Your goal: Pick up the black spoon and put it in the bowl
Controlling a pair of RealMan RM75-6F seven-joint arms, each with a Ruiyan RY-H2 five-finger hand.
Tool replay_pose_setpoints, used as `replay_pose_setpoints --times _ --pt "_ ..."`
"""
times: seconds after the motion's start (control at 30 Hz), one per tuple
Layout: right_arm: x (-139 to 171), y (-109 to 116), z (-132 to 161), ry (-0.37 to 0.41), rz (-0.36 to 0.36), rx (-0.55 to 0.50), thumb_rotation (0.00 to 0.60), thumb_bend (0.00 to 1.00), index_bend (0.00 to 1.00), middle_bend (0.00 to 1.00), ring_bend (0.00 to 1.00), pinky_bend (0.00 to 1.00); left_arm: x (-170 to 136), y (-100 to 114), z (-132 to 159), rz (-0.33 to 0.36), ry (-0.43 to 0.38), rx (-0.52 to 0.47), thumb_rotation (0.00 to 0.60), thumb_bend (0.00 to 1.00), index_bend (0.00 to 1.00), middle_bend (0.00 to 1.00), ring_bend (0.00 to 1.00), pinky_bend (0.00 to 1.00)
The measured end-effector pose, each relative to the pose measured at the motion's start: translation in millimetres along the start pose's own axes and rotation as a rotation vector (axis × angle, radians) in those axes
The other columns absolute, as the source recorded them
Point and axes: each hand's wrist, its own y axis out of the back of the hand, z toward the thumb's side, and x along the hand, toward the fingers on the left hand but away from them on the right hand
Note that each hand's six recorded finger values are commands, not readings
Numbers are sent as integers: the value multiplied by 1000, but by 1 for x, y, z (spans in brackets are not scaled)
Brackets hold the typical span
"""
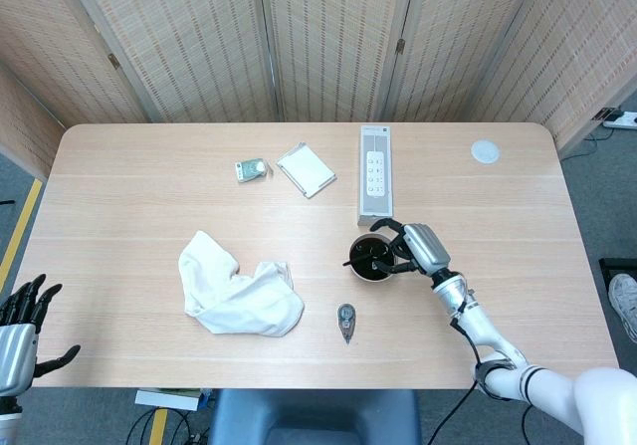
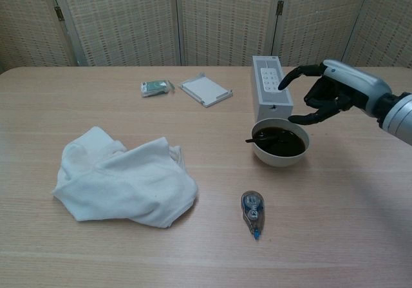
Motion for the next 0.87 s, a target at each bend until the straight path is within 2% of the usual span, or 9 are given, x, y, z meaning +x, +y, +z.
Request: replay_pose_setpoints --times 0.1,0.2,0.27,0.37,0.4,0.5,0.67,0.77,0.87 --pt "13 21 -3 9 -31 106 600 154 333 886 989 998 3 0 3 2 -8 0 600 153 157 55 68 140" --pt "31 44 -6 7 -58 234 600 179 329 758 863 913 7 1 8 9 -22 -2 600 153 157 55 68 140" --pt "45 58 -8 -2 -71 314 600 196 328 667 742 814 9 1 12 12 -33 -5 600 152 156 55 68 140" --pt "73 83 -12 -32 -85 436 600 197 327 497 524 606 13 0 19 11 -55 -6 600 153 156 55 68 140" --pt "85 91 -13 -48 -90 476 600 197 325 475 497 577 15 0 23 10 -65 -6 600 153 157 55 68 140" --pt "112 106 -16 -87 -97 551 600 197 283 301 292 342 16 0 27 10 -75 -8 600 153 157 55 68 140" --pt "157 120 -23 -160 -122 663 600 189 184 84 50 97 21 -1 39 6 -106 -4 600 153 156 55 68 140" --pt "187 124 -25 -206 -128 695 600 182 134 36 0 35 21 0 42 9 -110 -4 600 153 156 55 68 140" --pt "209 126 -25 -240 -140 718 600 180 116 35 0 33 21 1 44 13 -113 -5 600 153 156 55 68 140"
